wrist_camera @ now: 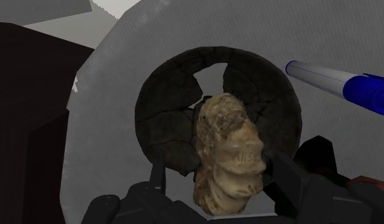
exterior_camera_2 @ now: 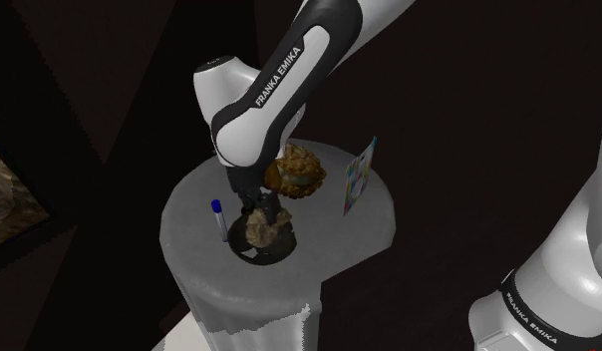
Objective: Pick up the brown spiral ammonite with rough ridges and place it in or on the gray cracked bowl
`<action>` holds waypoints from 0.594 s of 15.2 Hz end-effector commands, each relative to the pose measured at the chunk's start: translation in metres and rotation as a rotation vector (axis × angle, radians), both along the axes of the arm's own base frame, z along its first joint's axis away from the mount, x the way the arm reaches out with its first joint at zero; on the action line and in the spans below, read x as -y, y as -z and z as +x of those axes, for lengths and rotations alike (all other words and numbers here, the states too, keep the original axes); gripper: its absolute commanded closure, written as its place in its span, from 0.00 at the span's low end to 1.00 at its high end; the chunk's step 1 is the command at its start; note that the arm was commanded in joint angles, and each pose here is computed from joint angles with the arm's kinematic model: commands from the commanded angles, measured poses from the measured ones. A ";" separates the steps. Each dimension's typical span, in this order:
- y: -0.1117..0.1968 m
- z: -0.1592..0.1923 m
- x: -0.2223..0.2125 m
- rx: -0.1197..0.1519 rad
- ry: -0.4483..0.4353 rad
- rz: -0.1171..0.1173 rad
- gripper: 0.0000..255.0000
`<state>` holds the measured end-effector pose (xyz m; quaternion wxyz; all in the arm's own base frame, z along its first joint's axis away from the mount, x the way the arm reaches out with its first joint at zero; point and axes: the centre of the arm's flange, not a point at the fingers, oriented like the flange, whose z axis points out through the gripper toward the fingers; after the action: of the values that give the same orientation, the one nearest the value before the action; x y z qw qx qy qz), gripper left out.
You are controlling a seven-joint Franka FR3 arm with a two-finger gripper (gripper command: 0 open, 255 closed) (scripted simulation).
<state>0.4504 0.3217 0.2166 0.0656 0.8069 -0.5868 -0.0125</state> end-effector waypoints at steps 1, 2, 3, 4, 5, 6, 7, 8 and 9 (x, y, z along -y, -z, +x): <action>0.000 0.000 0.000 0.000 0.000 0.000 0.00; 0.000 0.000 0.000 0.000 0.000 0.000 0.00; 0.000 0.000 0.000 0.000 0.000 0.000 0.00; -0.013 0.001 -0.001 0.000 0.000 0.000 0.00; -0.026 0.003 -0.002 0.000 0.000 0.000 0.00; -0.039 0.004 -0.004 0.000 0.000 0.000 0.00; -0.050 0.005 -0.005 0.000 0.000 0.000 0.00; -0.050 0.005 -0.005 0.000 0.000 0.000 0.00; -0.050 0.005 -0.005 0.000 0.000 0.000 0.00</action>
<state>0.4555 0.3268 0.2628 0.0652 0.8070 -0.5869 -0.0123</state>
